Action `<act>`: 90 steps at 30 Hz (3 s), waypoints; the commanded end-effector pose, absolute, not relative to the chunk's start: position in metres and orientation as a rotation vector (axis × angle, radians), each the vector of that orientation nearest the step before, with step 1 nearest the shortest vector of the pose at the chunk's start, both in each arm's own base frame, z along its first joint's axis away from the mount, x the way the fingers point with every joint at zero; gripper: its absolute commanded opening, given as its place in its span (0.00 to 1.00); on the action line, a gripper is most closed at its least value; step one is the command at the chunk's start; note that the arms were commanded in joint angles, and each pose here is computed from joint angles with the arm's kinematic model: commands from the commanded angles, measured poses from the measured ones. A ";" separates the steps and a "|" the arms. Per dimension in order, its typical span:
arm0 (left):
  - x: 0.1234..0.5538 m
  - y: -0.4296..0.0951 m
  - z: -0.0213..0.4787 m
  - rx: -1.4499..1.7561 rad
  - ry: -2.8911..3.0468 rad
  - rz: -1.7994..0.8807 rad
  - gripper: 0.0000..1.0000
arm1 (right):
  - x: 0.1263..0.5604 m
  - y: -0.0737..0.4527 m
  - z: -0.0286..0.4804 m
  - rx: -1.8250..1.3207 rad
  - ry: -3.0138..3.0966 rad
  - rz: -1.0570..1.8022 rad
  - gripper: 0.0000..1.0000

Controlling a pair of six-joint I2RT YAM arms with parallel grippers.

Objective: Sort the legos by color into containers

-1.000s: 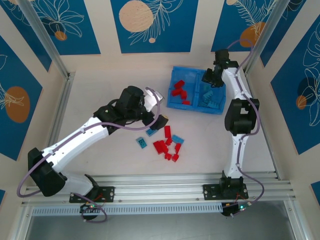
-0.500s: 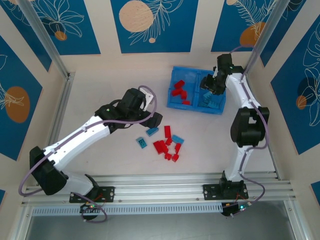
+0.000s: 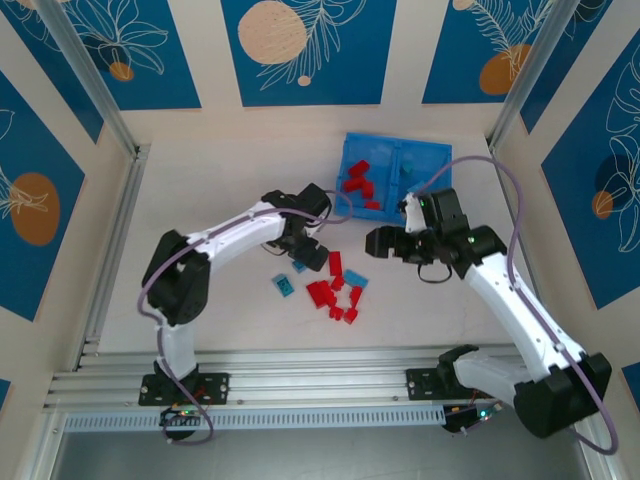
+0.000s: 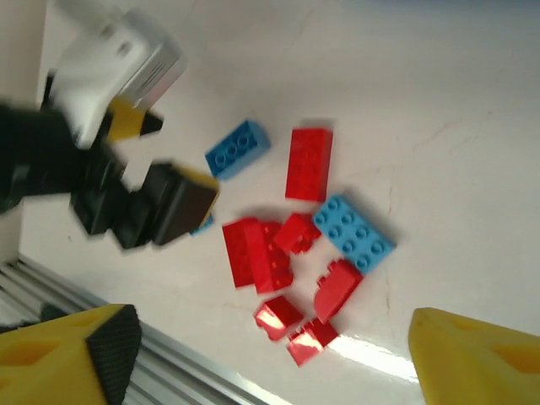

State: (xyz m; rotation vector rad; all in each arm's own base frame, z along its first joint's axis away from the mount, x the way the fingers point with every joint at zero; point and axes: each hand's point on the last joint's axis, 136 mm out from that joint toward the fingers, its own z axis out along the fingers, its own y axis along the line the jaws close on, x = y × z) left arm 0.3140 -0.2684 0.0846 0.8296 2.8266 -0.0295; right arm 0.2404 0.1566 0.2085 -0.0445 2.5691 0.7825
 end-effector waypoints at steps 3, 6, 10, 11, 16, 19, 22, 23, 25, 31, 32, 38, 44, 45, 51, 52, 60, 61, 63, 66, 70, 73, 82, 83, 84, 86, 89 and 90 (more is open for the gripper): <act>0.329 -0.270 0.071 0.892 2.865 0.015 0.92 | 0.222 0.153 0.207 -0.015 2.546 0.772 0.95; 0.329 -0.271 0.057 0.890 2.896 -0.012 0.84 | 0.219 0.149 0.205 -0.022 2.554 0.745 0.95; 0.328 -0.270 0.042 0.891 2.927 -0.004 0.70 | 0.222 0.147 0.204 -0.025 2.558 0.720 0.95; 0.327 -0.270 0.039 0.891 2.937 -0.003 0.66 | 0.223 0.148 0.204 -0.031 2.559 0.720 0.95; 0.321 -0.272 0.030 0.866 2.966 -0.052 0.49 | 0.224 0.150 0.205 -0.051 2.563 0.723 0.95; 0.317 -0.273 0.024 0.850 2.983 -0.070 0.46 | 0.225 0.150 0.206 -0.059 2.554 0.725 0.95; 0.314 -0.271 0.017 0.844 2.998 -0.065 0.45 | 0.227 0.150 0.210 -0.065 2.544 0.721 0.95; 0.313 -0.271 0.015 0.843 3.005 -0.064 0.45 | 0.228 0.150 0.211 -0.066 2.538 0.722 0.95; 0.312 -0.271 0.014 0.836 3.013 -0.068 0.45 | 0.231 0.151 0.214 -0.063 2.520 0.728 0.96; 0.325 -0.284 0.052 0.781 2.936 -0.143 0.33 | 0.241 0.153 0.228 -0.011 2.485 0.761 0.96; 0.330 -0.290 0.067 0.766 2.900 -0.183 0.33 | 0.242 0.153 0.231 -0.004 2.477 0.764 0.96; 0.351 -0.364 0.183 0.712 2.613 -0.667 0.36 | 0.255 0.139 0.247 0.126 2.407 0.720 0.96; 0.371 -0.433 0.243 0.711 2.401 -0.908 0.37 | 0.268 0.099 0.249 0.480 2.372 0.626 0.96; 0.377 -0.444 0.243 0.702 2.387 -0.933 0.37 | 0.269 0.094 0.250 0.514 2.358 0.624 0.96; 0.416 -0.495 0.249 0.599 2.258 -1.035 0.37 | 0.265 0.070 0.265 0.629 2.259 0.552 0.95; 0.422 -0.503 0.250 0.580 2.223 -1.054 0.37 | 0.264 0.068 0.266 0.637 2.247 0.545 0.94; 0.466 -0.542 0.246 0.393 2.031 -1.044 0.37 | 0.252 0.058 0.273 0.664 2.214 0.523 0.93; 0.471 -0.545 0.248 0.359 2.007 -1.049 0.37 | 0.250 0.057 0.275 0.668 2.210 0.523 0.93; 0.482 -0.546 0.248 0.276 1.974 -1.043 0.39 | 0.248 0.055 0.278 0.670 2.201 0.524 0.93; 0.499 -0.542 0.240 0.148 1.953 -1.021 0.46 | 0.245 0.053 0.282 0.672 2.188 0.522 0.93; 0.510 -0.540 0.241 0.067 1.917 -1.036 0.60 | 0.240 0.049 0.285 0.670 2.178 0.508 0.93; 0.509 -0.537 0.253 0.081 1.901 -1.031 0.65 | 0.235 0.048 0.282 0.685 2.179 0.508 0.93; 0.466 -0.508 0.338 0.411 1.861 -0.895 0.77 | 0.231 0.051 0.262 0.636 2.222 0.499 0.93; 0.460 -0.502 0.345 0.452 1.862 -0.880 0.78 | 0.231 0.051 0.259 0.614 2.231 0.493 0.93; 0.452 -0.496 0.351 0.497 1.868 -0.859 0.79 | 0.231 0.052 0.255 0.595 2.244 0.484 0.93; 0.436 -0.484 0.358 0.581 1.881 -0.813 0.80 | 0.231 0.053 0.250 0.565 2.262 0.474 0.93; 0.414 -0.459 0.354 0.659 1.920 -0.741 0.81 | 0.232 0.063 0.243 0.486 2.287 0.505 0.93; 0.408 -0.448 0.350 0.665 1.934 -0.716 0.81 | 0.233 0.068 0.241 0.456 2.299 0.527 0.93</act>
